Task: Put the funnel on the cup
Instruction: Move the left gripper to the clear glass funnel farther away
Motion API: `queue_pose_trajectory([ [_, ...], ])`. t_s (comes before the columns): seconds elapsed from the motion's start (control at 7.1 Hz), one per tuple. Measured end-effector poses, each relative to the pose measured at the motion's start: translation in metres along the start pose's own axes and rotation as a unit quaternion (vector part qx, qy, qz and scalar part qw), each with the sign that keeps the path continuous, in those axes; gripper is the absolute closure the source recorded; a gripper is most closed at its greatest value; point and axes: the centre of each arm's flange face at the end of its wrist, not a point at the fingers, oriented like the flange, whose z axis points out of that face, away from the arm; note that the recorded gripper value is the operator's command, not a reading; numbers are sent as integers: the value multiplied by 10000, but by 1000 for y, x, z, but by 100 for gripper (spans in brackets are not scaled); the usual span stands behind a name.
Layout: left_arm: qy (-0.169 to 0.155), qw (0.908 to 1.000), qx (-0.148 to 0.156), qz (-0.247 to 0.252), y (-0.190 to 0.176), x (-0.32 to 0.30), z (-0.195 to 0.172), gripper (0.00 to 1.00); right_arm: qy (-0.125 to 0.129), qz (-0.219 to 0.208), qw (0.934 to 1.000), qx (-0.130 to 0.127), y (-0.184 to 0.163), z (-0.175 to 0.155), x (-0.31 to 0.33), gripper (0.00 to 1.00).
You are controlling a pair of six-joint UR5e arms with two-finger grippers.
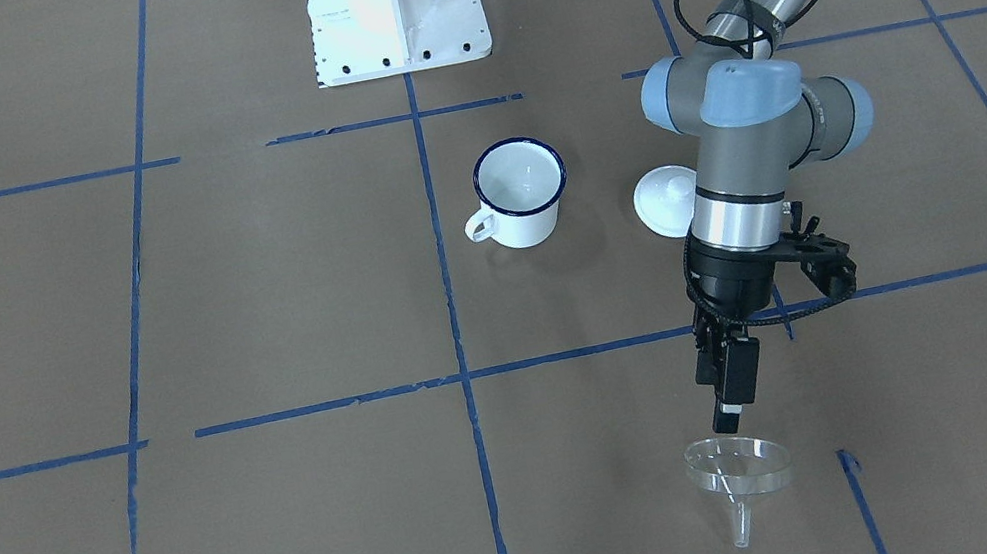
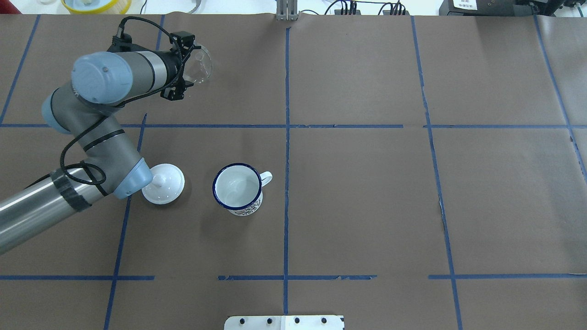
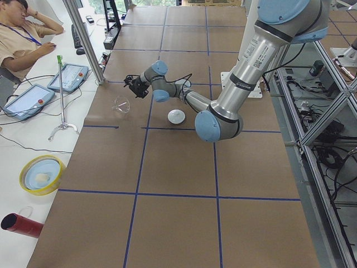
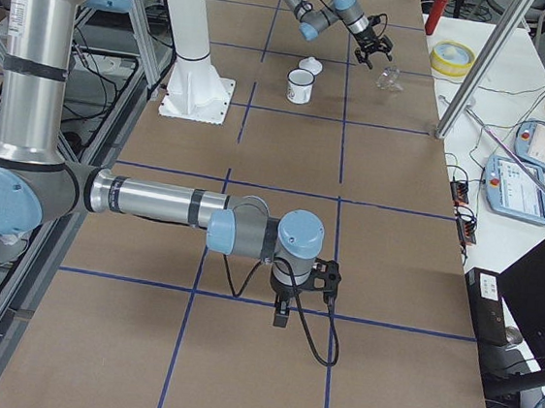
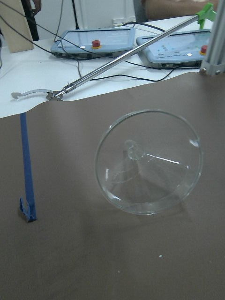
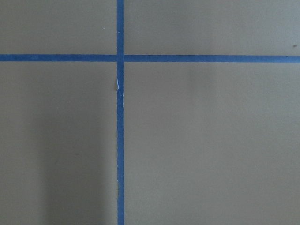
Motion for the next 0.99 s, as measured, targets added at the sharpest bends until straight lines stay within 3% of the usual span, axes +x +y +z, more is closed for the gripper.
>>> queue_pose_trajectory([
  [0.14,64,9999,92,-132,-6,0,15,0,0,0,10000,0,0,0,0,0],
  [0.42,145,9995,157,-222,-13,3,37,10,0,0,10000,0,0,0,0,0],
  [0.56,208,9994,146,-238,-14,5,42,29,0,0,10000,0,0,0,0,0],
  [0.7,257,9993,138,-251,-15,8,44,64,0,0,10000,0,0,0,0,0],
  [0.85,299,9991,121,-261,-15,10,45,71,0,0,10000,0,0,0,0,0],
  [0.99,351,9990,88,-273,-16,13,44,71,0,0,10000,0,0,0,0,0],
])
